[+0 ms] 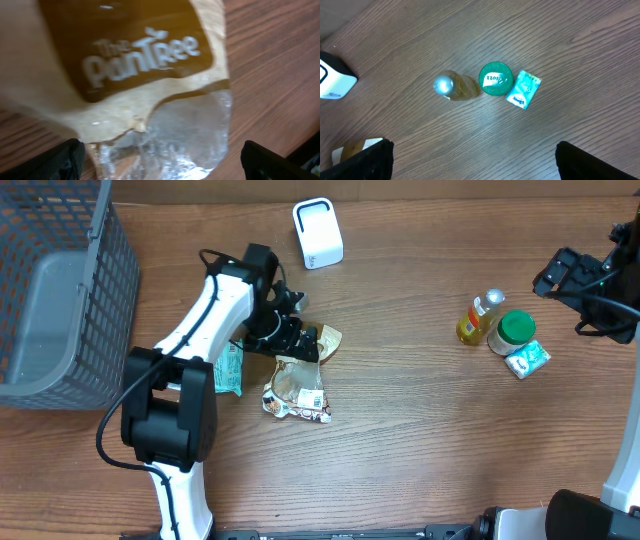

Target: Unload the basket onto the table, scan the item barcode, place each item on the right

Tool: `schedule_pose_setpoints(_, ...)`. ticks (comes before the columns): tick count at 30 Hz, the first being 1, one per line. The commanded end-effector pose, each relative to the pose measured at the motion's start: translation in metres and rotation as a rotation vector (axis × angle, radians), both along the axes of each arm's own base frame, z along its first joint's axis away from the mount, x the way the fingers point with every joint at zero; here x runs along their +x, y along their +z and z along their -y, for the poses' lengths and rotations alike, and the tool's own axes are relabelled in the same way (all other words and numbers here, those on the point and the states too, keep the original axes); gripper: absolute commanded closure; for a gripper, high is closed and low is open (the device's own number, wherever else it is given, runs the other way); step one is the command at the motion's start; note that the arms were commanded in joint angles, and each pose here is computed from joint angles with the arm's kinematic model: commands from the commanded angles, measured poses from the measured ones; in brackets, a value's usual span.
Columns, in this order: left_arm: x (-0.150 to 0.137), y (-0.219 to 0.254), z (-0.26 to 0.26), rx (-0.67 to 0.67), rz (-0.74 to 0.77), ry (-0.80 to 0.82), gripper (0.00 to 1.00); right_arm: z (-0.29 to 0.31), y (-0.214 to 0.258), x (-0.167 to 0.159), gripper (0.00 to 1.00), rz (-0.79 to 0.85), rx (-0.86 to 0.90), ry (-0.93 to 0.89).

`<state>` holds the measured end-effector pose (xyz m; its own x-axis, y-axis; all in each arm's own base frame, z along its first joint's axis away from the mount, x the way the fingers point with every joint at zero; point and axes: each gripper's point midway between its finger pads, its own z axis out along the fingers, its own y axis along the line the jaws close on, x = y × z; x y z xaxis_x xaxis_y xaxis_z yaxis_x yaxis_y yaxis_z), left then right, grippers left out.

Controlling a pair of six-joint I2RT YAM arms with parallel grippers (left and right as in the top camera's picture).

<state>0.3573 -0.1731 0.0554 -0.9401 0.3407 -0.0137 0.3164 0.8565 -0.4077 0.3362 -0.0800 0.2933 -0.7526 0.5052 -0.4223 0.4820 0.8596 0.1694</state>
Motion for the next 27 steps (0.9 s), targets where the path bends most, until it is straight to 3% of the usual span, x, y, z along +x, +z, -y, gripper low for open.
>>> schedule_pose_setpoints(1,-0.003,0.002,0.01,-0.015,-0.005,-0.014,0.0,0.002,0.01,0.0,0.0,0.032,-0.012,-0.008)
schedule_pose_setpoints(6,-0.003,0.002,0.011,-0.015,-0.003,-0.016,0.0,0.002,0.01,0.0,0.0,0.032,-0.012,-0.008)
schedule_pose_setpoints(7,-0.004,0.002,0.011,-0.013,-0.018,0.008,0.08,0.002,0.01,0.0,0.0,0.032,-0.012,-0.008)
schedule_pose_setpoints(9,-0.002,0.004,0.011,-0.009,-0.031,0.055,0.08,0.002,0.01,0.0,0.0,0.032,-0.012,-0.008)
schedule_pose_setpoints(15,0.021,0.043,0.015,-0.041,0.045,0.156,0.1,0.002,0.01,0.0,0.0,0.032,-0.012,-0.008)
schedule_pose_setpoints(20,0.016,0.059,0.025,-0.046,0.063,0.15,0.39,0.002,0.01,0.0,0.0,0.032,-0.012,-0.008)
schedule_pose_setpoints(26,-0.007,0.031,0.037,0.1,0.042,0.092,0.42,0.002,0.01,0.0,0.0,0.032,-0.012,-0.008)
schedule_pose_setpoints(27,-0.01,0.026,0.038,0.134,0.049,0.088,0.48,0.002,0.01,0.0,0.0,0.032,-0.012,-0.008)
